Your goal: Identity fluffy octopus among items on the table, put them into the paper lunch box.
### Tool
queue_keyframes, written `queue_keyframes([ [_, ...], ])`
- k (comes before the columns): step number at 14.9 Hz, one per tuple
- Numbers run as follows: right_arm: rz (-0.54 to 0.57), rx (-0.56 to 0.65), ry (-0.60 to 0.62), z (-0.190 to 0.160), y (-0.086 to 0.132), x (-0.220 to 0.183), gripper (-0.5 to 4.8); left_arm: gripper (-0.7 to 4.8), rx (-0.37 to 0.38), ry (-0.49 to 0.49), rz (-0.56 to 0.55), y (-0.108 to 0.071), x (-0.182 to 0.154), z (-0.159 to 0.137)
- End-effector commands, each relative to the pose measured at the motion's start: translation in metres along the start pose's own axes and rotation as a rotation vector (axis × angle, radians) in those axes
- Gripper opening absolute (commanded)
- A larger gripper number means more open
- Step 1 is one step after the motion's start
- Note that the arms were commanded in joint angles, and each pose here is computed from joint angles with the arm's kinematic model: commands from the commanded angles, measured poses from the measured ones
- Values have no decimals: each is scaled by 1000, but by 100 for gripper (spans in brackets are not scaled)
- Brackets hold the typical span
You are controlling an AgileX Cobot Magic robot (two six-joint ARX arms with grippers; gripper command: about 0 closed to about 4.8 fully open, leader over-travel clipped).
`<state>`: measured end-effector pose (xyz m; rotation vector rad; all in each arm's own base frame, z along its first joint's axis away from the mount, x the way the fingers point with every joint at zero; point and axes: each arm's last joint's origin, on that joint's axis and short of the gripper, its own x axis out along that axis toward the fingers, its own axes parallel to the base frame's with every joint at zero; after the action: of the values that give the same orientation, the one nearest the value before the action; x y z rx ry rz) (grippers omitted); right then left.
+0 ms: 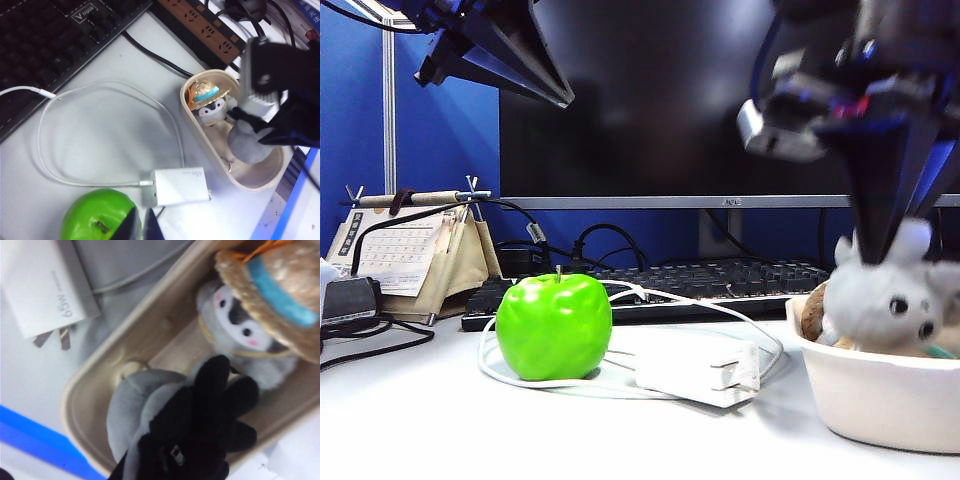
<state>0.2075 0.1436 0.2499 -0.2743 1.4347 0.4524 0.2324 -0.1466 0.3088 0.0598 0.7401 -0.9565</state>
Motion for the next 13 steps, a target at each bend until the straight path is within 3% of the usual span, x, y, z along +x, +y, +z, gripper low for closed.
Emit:
queue_keyframes([
  [1,-2,2,39,4,0,9,-1,30,-1,-6,-6,-1,-2,1],
  [13,8,7,89,4,0,15,-1,29,-1,-6,-6,-1,-2,1],
])
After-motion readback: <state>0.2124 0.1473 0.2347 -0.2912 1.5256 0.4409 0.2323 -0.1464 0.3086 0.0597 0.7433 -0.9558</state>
